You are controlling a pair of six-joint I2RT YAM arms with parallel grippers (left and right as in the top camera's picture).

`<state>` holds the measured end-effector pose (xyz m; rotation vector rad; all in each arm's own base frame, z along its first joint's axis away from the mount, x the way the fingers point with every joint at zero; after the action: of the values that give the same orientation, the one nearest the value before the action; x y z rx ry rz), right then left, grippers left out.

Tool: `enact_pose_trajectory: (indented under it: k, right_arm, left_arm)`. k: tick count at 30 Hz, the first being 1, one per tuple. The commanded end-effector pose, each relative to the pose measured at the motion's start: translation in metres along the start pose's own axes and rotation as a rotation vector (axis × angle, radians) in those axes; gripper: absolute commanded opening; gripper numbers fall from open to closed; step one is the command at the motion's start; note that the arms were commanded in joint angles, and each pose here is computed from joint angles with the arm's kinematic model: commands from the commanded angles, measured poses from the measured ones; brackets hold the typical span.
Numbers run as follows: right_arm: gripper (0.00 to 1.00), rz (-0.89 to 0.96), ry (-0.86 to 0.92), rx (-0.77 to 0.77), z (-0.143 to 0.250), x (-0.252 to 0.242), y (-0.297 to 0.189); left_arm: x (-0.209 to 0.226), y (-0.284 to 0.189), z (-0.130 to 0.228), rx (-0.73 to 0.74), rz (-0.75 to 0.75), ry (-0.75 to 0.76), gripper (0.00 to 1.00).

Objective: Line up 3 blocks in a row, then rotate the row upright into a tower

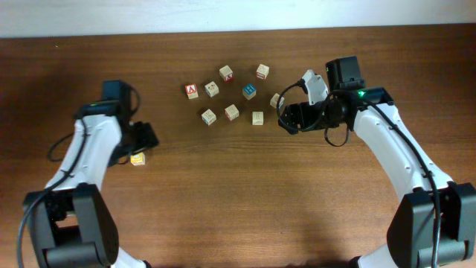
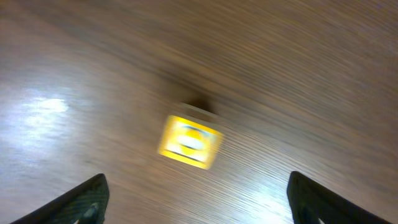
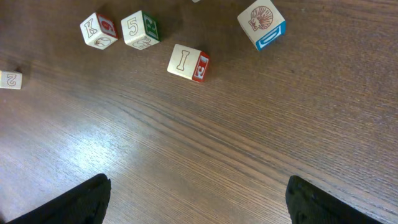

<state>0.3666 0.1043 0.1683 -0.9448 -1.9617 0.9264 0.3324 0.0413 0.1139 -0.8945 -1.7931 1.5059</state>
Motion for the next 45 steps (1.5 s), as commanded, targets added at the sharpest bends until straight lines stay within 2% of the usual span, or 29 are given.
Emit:
enact_pose_trajectory:
  k: [1, 3, 9, 13, 17, 21, 24, 26, 29, 31, 33, 40, 42, 45]
  right_arm:
    - [0.9, 0.007, -0.014, -0.013, -0.006, 0.0, -0.002]
    - [0.9, 0.006, -0.014, -0.013, -0.006, 0.0, -0.002]
    - [0.9, 0.007, -0.014, -0.012, -0.006, 0.0, -0.001]
    - [0.91, 0.007, -0.014, -0.012, -0.006, 0.0, -0.001]
    - [0.91, 0.007, -0.014, -0.012, -0.006, 0.0, -0.001]
    - [0.91, 0.007, -0.014, -0.012, -0.006, 0.0, -0.001]
    - [0.91, 0.007, -0.014, -0.012, -0.006, 0.0, -0.001]
    - [0.91, 0.007, -0.014, -0.012, -0.006, 0.0, -0.001]
    - [0.91, 0.007, -0.014, -0.012, -0.006, 0.0, -0.001]
    - [0.91, 0.007, -0.014, -0.012, -0.006, 0.0, -0.001]
    - [0.91, 0.007, -0.015, -0.012, -0.006, 0.0, -0.001]
    - [0.91, 0.007, -0.014, -0.01, -0.005, 0.0, -0.001]
    - [0.91, 0.007, -0.014, -0.01, -0.005, 0.0, -0.001]
    - [0.91, 0.007, -0.014, -0.011, -0.005, 0.0, -0.001]
  left_arm:
    - [0.022, 0.002, -0.01, -0.001, -0.017, -0.073, 0.97]
    - [0.03, 0.005, -0.013, -0.002, -0.019, -0.09, 0.98]
    - [0.026, 0.016, -0.018, -0.042, 0.02, 0.109, 0.9]
    - [0.021, 0.028, 0.003, 0.036, 0.085, 0.227, 0.9]
    - [0.024, 0.046, 0.014, 0.032, 0.078, 0.259, 0.88]
    - [0.024, 0.057, 0.016, 0.009, 0.085, 0.26, 0.76]
    - [0.021, 0.056, 0.01, -0.024, 0.096, 0.258, 0.58]
    - [0.019, 0.056, 0.008, -0.035, 0.1, 0.26, 0.51]
    - [0.012, 0.055, 0.009, -0.049, 0.107, 0.28, 0.45]
    - [0.0, 0.054, 0.011, -0.067, 0.119, 0.314, 0.49]
    - [-0.009, 0.053, 0.013, -0.079, 0.126, 0.341, 0.49]
    - [-0.009, 0.053, 0.017, -0.068, 0.096, 0.325, 0.25]
    - [-0.016, 0.052, 0.023, -0.054, 0.123, 0.342, 0.22]
    - [-0.035, 0.05, 0.035, -0.038, 0.16, 0.386, 0.22]
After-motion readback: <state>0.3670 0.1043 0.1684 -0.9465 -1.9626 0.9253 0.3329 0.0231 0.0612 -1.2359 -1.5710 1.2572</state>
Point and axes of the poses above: each gripper's point midway between its finger pads, its own y axis out along the fingers, its own x axis along the line the jaws close on, z = x × y, the point moved 5 cm from there along -y, back along the fingers, and after that the axes turned 9 degrees about -y, right-handed, at the moved point
